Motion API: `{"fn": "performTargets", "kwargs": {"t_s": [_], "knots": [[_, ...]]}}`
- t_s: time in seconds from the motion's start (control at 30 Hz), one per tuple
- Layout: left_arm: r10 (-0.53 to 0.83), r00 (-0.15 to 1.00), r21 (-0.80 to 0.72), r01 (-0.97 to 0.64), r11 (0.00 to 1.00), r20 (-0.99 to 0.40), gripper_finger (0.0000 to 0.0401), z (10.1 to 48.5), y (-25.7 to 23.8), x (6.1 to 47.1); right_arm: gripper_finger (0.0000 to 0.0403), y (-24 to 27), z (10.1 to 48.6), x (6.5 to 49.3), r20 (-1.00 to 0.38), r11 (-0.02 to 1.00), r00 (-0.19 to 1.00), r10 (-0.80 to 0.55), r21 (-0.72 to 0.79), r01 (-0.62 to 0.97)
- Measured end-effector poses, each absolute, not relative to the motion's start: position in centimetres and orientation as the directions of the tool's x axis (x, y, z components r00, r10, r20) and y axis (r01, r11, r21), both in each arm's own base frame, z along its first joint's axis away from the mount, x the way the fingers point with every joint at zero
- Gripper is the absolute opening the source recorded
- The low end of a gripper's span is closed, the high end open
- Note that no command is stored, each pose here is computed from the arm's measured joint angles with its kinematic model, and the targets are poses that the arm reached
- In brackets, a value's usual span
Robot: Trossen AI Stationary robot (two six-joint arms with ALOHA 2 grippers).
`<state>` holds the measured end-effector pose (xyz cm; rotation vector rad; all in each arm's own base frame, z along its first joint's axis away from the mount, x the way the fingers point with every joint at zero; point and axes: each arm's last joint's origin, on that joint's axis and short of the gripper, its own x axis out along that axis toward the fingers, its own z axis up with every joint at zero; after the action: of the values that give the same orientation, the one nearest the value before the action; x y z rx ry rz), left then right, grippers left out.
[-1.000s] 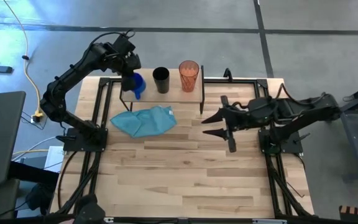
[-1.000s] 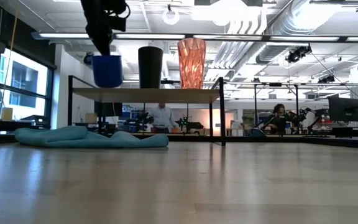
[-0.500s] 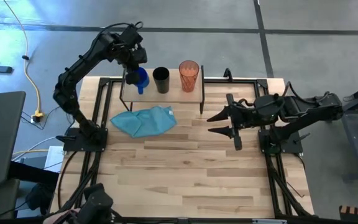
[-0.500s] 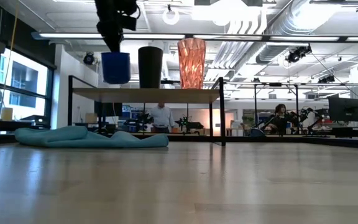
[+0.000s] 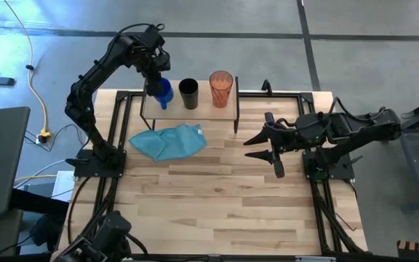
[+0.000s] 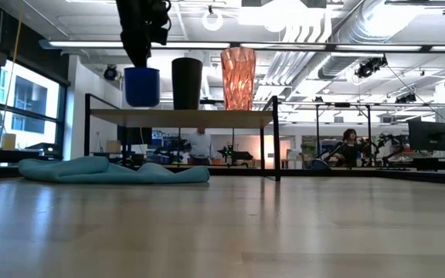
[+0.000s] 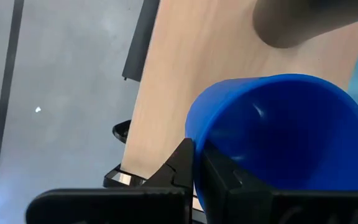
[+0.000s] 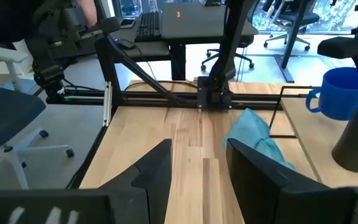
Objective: Stack small to large cups/mugs on shelf
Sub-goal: Put the blue cup on the shelf
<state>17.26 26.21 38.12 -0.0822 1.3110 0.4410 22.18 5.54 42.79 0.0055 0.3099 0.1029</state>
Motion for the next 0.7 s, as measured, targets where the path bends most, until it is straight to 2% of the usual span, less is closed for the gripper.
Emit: {"fn": "performTargets", "kwargs": {"t_s": [0.47,0.7], "knots": [[0.252,0.189,0.176,-0.346,0.922,-0.949,0.0000,38.1,26.1,17.3,0.0144,5.4,42.8,22.2,-0.308,0.995,0.946,0.097,-0.003,-0.103],[0.200,0.142,0.142,-0.341,0.929,-0.969,0.0000,36.9,26.7,17.6,0.0144,5.3,42.6,22.2,-0.325,0.995,0.941,0.097,-0.005,-0.104]]}}
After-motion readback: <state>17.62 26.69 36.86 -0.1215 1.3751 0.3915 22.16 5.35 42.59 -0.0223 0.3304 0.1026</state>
